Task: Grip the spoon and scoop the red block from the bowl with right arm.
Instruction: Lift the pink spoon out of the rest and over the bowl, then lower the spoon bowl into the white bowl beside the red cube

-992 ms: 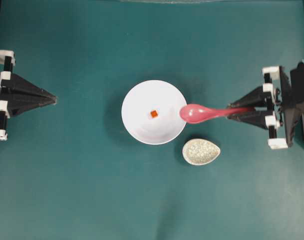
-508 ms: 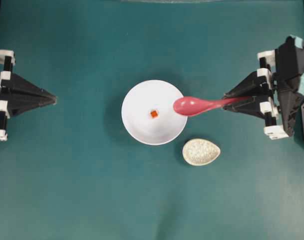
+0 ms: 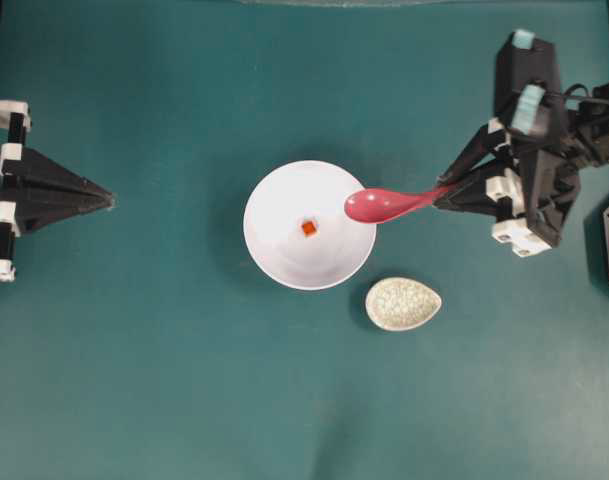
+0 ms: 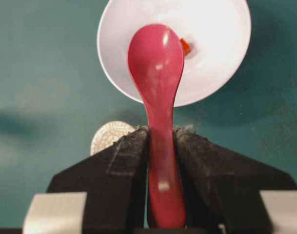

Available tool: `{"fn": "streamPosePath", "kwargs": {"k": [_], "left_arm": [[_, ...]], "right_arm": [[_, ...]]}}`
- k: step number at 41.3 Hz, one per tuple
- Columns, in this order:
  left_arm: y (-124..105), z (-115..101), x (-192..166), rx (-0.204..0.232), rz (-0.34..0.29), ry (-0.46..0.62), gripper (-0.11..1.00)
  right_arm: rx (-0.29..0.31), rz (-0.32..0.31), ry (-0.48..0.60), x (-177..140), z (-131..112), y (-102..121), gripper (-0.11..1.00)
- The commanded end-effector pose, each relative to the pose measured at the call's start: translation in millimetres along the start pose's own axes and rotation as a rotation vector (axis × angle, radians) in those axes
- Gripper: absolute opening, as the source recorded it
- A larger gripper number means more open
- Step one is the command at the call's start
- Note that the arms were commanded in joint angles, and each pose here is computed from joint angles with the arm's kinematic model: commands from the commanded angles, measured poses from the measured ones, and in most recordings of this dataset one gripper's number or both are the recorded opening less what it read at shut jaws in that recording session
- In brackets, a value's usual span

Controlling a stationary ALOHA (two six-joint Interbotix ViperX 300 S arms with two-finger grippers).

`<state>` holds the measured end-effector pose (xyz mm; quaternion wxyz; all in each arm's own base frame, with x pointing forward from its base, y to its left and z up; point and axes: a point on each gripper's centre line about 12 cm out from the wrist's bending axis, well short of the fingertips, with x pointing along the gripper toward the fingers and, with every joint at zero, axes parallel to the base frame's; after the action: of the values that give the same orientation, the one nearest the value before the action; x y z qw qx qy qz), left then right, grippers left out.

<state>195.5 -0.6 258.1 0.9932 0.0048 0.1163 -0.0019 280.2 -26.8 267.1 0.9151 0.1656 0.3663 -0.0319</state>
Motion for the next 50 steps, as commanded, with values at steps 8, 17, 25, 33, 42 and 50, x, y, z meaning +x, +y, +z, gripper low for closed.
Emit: {"fn": "streamPosePath", "kwargs": {"k": [8, 17, 25, 33, 42, 50], "left_arm": [[0.4, 9.5, 1.3, 0.006, 0.002, -0.021, 0.00], [0.4, 9.3, 1.6, 0.006, 0.002, -0.020, 0.00], [0.4, 9.5, 1.3, 0.006, 0.002, -0.021, 0.00], [0.4, 9.5, 1.3, 0.006, 0.002, -0.021, 0.00], [0.4, 8.9, 1.3, 0.006, 0.002, -0.020, 0.00], [0.4, 9.5, 1.3, 0.007, 0.002, -0.021, 0.00]], "right_arm": [[0.007, 0.003, 0.064, 10.0, 22.5, 1.6, 0.24], [0.003, -0.005, 0.163, 30.4, 30.7, -0.6, 0.24], [-0.041, -0.036, 0.224, 45.2, 39.6, -5.0, 0.24], [-0.066, -0.063, 0.260, 58.9, 39.6, -10.9, 0.24], [-0.064, -0.076, 0.313, 76.0, 29.3, -17.3, 0.24], [-0.065, -0.084, 0.326, 89.7, 25.6, -21.8, 0.24]]}}
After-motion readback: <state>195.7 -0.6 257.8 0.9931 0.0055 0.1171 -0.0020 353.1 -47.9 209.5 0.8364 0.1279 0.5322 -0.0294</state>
